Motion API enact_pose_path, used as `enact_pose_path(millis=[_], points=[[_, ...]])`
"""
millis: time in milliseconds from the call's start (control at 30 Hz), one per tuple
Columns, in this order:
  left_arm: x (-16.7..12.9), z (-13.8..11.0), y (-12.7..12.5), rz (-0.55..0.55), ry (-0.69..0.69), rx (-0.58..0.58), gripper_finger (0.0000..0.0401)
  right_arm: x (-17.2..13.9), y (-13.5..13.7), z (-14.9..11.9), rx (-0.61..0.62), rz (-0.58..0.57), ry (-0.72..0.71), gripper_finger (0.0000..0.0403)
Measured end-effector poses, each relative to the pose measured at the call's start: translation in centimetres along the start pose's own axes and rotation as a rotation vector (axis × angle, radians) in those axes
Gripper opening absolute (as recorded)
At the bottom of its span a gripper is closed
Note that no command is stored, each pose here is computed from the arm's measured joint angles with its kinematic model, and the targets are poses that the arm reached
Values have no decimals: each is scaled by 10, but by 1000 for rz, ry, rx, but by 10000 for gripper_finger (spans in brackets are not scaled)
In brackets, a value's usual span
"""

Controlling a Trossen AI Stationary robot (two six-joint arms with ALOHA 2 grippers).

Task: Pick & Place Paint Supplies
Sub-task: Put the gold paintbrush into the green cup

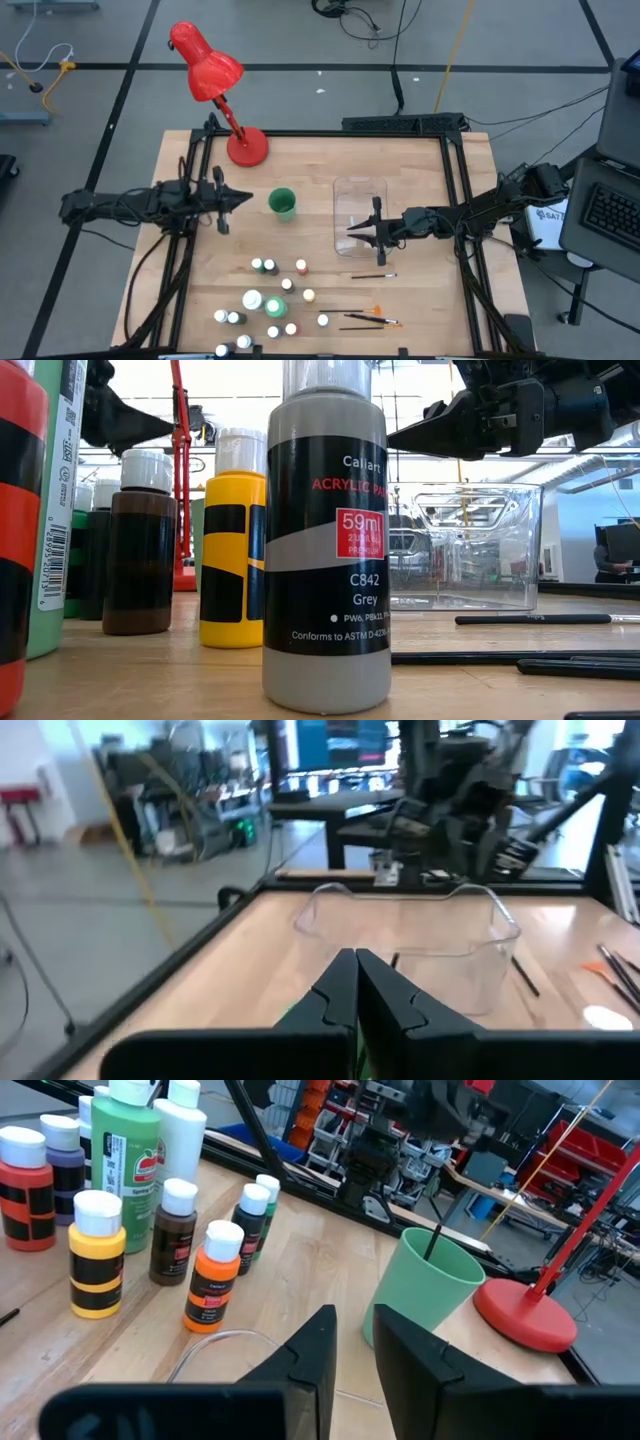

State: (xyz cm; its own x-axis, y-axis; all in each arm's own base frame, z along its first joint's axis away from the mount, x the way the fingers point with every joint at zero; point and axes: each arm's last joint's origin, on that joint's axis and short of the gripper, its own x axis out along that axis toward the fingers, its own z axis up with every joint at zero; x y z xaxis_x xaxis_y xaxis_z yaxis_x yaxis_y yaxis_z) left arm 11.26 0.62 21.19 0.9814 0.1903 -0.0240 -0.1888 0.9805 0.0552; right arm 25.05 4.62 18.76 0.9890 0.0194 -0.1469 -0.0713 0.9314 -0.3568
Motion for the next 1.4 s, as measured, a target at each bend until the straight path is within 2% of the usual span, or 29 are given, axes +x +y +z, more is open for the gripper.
enact_pose_path(millis=[167, 400, 1033, 1267, 1400], points=[[2, -18, 3, 33, 46, -51, 1, 0, 0, 0, -33, -2, -5, 64], [4, -36, 4, 31, 5, -66, 1, 0, -1, 3, -57, -13, -31, 64], [4, -38, 4, 17, 29, -49, 10, 0, -1, 3, -37, -14, -35, 64], [3, -18, 5, 9, -189, -109, 3, 0, -2, 5, 13, -21, -52, 64], [3, -19, 2, -67, -175, -145, 15, -4, 1, 11, 78, -10, -82, 64]])
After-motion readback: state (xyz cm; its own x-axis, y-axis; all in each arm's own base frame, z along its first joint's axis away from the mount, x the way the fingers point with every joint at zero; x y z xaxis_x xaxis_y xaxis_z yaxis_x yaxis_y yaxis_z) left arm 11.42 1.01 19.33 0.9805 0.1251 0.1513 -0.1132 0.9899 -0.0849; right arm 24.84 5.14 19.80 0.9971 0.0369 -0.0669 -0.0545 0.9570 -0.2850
